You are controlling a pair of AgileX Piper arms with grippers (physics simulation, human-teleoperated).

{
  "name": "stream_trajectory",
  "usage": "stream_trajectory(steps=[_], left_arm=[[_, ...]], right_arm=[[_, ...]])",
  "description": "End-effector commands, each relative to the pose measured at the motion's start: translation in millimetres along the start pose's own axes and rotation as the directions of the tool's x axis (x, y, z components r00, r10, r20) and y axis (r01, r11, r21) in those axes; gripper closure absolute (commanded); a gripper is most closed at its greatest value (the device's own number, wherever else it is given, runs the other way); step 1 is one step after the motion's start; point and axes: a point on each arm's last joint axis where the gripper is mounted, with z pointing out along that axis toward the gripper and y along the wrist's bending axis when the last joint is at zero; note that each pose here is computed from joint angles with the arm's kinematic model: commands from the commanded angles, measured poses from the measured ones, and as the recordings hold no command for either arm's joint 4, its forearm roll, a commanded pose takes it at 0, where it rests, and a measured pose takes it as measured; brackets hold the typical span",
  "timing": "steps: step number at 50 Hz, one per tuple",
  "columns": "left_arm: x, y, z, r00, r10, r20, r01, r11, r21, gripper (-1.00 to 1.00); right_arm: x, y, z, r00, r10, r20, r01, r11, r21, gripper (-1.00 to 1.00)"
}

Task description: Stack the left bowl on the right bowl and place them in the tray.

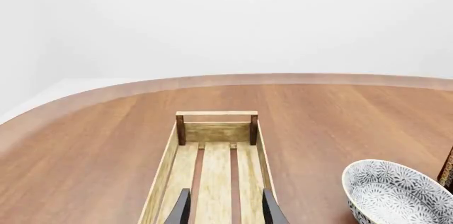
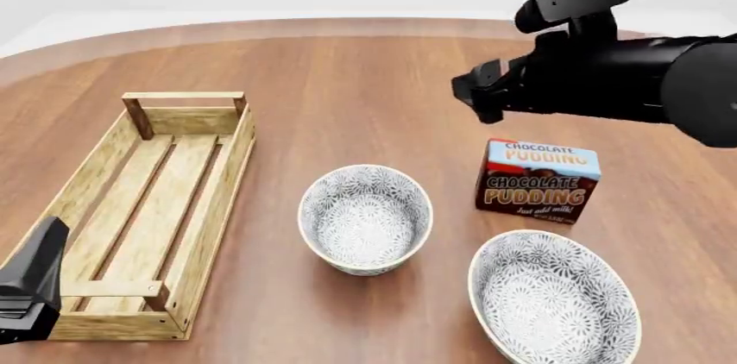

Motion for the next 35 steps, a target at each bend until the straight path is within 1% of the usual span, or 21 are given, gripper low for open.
stream_trajectory(steps=[1, 2, 5, 6, 7, 8, 9, 10, 11, 16, 19, 24, 29, 30, 35], left_arm=[[0.0, 0.0, 0, 1.000, 0.000, 0.000, 0.000, 1.000, 0.000, -1.00], [0.0, 0.0, 0, 1.000, 0.000, 0.000, 0.000, 1.000, 0.000, -1.00], [0.0, 0.0, 0, 1.000, 0.000, 0.000, 0.000, 1.000, 0.000, -1.00], [0.0, 0.0, 0, 1.000, 0.000, 0.000, 0.000, 1.000, 0.000, -1.00], [0.0, 0.0, 0, 1.000, 0.000, 0.000, 0.000, 1.000, 0.000, -1.00], [0.0, 0.0, 0, 1.000, 0.000, 0.000, 0.000, 1.000, 0.000, -1.00], [0.0, 0.0, 0, 1.000, 0.000, 0.000, 0.000, 1.000, 0.000, -1.00], [0.0, 0.0, 0, 1.000, 0.000, 0.000, 0.000, 1.000, 0.000, -1.00], [0.0, 0.0, 0, 1.000, 0.000, 0.000, 0.000, 1.000, 0.000, -1.00], [0.0, 0.0, 0, 1.000, 0.000, 0.000, 0.000, 1.000, 0.000, -1.00], [0.0, 0.0, 0, 1.000, 0.000, 0.000, 0.000, 1.000, 0.000, -1.00], [0.0, 0.0, 0, 1.000, 0.000, 0.000, 0.000, 1.000, 0.000, -1.00], [0.0, 0.0, 0, 1.000, 0.000, 0.000, 0.000, 1.000, 0.000, -1.00], [0.0, 0.0, 0, 1.000, 0.000, 0.000, 0.000, 1.000, 0.000, -1.00], [0.0, 0.0, 0, 1.000, 0.000, 0.000, 0.000, 1.000, 0.000, -1.00]], right_arm=[[8, 33, 74, 0.977, -0.100, -0.187, 0.083, 0.992, -0.097, -1.00], [11, 38, 81, 0.974, -0.105, -0.203, 0.084, 0.991, -0.109, -1.00], [15, 37, 89, 0.969, -0.115, -0.220, 0.093, 0.990, -0.109, -1.00], [18, 41, 95, 0.964, -0.128, -0.235, 0.102, 0.988, -0.118, -1.00], [20, 39, 99, 0.960, -0.135, -0.247, 0.109, 0.987, -0.116, -1.00], [20, 39, 99, 0.960, -0.135, -0.247, 0.109, 0.987, -0.116, -1.00], [23, 39, 103, 0.955, -0.146, -0.258, 0.118, 0.986, -0.120, -1.00], [23, 40, 104, 0.955, -0.147, -0.259, 0.119, 0.985, -0.122, -1.00], [27, 38, 108, 0.949, -0.156, -0.273, 0.126, 0.985, -0.122, -1.00], [36, 38, 119, 0.939, -0.170, -0.300, 0.137, 0.982, -0.126, -1.00], [39, 36, 122, 0.937, -0.172, -0.305, 0.140, 0.982, -0.125, -1.00], [48, 35, 133, 0.929, -0.179, -0.325, 0.145, 0.981, -0.126, -1.00], [58, 38, 142, 0.922, -0.179, -0.343, 0.141, 0.981, -0.131, -1.00], [63, 41, 146, 0.919, -0.181, -0.351, 0.141, 0.981, -0.137, -1.00], [68, 43, 151, 0.914, -0.186, -0.360, 0.144, 0.979, -0.143, -1.00]])
